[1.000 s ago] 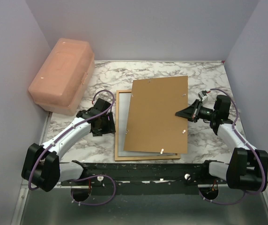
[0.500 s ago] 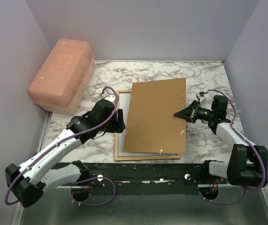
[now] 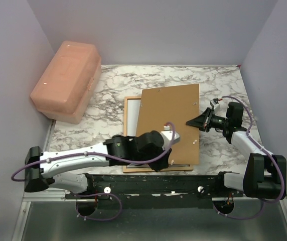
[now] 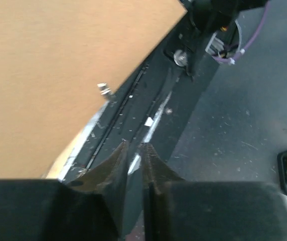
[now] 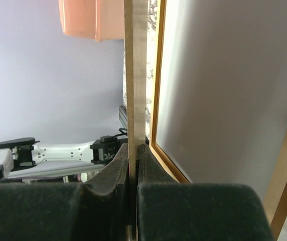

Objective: Put the photo into the frame

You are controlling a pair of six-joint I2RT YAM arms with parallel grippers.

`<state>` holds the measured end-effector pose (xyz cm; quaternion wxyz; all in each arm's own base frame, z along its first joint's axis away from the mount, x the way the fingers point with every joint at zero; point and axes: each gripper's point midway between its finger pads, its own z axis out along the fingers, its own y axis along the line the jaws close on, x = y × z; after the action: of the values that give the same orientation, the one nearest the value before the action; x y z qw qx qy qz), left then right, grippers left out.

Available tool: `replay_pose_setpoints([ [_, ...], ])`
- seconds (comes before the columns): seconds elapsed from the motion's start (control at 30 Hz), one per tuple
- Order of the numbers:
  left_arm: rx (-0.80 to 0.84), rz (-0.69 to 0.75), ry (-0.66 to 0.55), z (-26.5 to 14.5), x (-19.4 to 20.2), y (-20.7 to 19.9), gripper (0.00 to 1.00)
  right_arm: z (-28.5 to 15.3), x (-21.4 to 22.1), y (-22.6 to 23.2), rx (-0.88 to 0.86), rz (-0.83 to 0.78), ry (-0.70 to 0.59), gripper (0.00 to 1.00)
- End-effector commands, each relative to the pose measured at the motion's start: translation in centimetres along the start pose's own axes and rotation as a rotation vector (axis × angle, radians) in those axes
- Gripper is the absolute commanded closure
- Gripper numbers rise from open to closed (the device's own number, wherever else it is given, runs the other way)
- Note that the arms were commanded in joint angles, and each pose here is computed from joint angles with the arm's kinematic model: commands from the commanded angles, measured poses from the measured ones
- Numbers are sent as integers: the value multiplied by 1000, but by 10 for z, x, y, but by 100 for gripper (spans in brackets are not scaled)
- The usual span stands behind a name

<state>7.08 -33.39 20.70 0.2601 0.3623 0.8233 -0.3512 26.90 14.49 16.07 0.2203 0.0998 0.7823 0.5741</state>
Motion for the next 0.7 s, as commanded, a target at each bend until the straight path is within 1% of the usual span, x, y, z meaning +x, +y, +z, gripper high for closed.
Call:
replay_pose_setpoints([
  [0.0, 100, 90, 32, 28, -7, -48, 91, 1, 0, 5, -22, -29, 13, 99],
  [0.13, 160, 111, 61, 52, -4, -69, 99, 1, -1, 6, -22, -35, 11, 99],
  [0.3, 168, 141, 136, 80, 10, -74, 100, 0, -1, 7, -21, -39, 14, 99],
  [0.4, 136, 151, 160, 93, 21, -65, 100, 0, 0, 7, -18, -36, 14, 99],
  [0.5, 52, 145, 165, 104, 31, -43, 100, 0, 0, 6, -20, -34, 14, 99],
  [0.67, -38, 71, 186, 116, 37, -10, 100, 0, 0, 7, -23, -36, 15, 99],
])
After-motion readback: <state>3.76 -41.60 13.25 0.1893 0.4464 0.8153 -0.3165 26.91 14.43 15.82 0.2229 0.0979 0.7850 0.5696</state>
